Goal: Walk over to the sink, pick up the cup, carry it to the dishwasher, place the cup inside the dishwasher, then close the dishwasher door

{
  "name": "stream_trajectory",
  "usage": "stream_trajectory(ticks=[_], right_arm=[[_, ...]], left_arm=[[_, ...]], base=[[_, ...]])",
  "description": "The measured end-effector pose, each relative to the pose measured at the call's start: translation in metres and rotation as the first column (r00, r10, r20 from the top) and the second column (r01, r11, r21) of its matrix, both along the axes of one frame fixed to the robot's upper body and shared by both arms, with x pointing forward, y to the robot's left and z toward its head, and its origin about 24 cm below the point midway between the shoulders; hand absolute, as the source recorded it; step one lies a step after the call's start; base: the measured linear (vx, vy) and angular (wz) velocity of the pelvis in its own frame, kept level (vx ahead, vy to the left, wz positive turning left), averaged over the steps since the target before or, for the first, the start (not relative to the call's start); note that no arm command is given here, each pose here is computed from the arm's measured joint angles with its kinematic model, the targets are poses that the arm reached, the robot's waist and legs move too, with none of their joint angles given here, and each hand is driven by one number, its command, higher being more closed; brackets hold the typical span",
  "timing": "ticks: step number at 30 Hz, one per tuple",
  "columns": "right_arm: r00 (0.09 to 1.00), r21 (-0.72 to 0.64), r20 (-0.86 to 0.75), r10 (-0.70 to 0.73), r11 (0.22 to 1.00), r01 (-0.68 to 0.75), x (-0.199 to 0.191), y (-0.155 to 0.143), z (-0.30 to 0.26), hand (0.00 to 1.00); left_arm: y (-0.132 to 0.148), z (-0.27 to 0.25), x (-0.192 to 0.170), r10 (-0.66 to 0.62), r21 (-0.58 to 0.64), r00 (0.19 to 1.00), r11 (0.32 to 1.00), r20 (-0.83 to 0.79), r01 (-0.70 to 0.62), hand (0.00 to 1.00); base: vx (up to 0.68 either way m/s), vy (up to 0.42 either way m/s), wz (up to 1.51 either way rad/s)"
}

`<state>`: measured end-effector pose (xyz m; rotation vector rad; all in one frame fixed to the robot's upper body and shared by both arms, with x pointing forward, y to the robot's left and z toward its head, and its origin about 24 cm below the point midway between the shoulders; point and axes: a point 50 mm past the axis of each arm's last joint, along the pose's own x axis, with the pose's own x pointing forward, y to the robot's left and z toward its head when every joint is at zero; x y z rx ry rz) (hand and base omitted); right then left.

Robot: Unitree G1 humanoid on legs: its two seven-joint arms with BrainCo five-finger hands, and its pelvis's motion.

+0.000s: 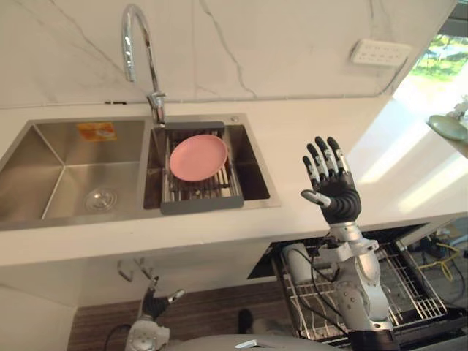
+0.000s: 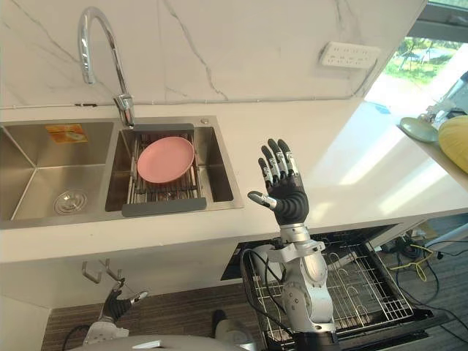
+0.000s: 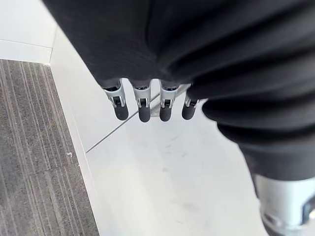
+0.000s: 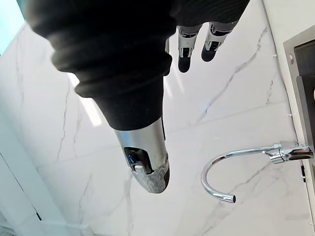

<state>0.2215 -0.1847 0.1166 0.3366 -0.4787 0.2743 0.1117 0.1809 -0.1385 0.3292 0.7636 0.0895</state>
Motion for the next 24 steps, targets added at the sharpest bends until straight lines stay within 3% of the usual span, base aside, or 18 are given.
stream_trajectory(ticks=[10, 14, 17, 18, 24], right_arm=[[0.999, -0.161, -0.042, -0.009, 0.987, 0.002, 0.002, 0.009, -0.005, 0.00], [0.995, -0.327, -0.060, -0.082, 0.943, 0.058, 0.008, 0.012, -0.006, 0.00], [0.981, -0.490, -0.019, -0.192, 0.857, 0.159, 0.014, 0.014, -0.003, 0.00], [0.967, -0.567, 0.025, -0.254, 0.793, 0.223, 0.019, 0.016, 0.000, 0.00], [0.948, -0.744, 0.185, -0.257, 0.593, 0.306, 0.040, 0.036, 0.023, 0.00]], left_arm=[[0.008, 0.002, -0.002, 0.053, 0.028, 0.998, 0.998, 0.025, -0.053, 0.00], [0.013, 0.002, -0.002, 0.066, 0.038, 0.997, 0.997, 0.029, -0.068, 0.00], [0.016, 0.001, -0.004, 0.067, 0.047, 0.998, 0.997, 0.018, -0.068, 0.00], [0.017, 0.001, -0.004, 0.067, 0.049, 0.998, 0.996, 0.019, -0.068, 0.00], [0.019, 0.002, -0.001, 0.062, 0.056, 0.998, 0.996, 0.026, -0.063, 0.00]], base=[[-0.03, 0.016, 0.11], [0.01, -0.001, 0.12], [0.00, -0.001, 0.17], [-0.01, -0.001, 0.12], [0.00, 0.006, 0.25]])
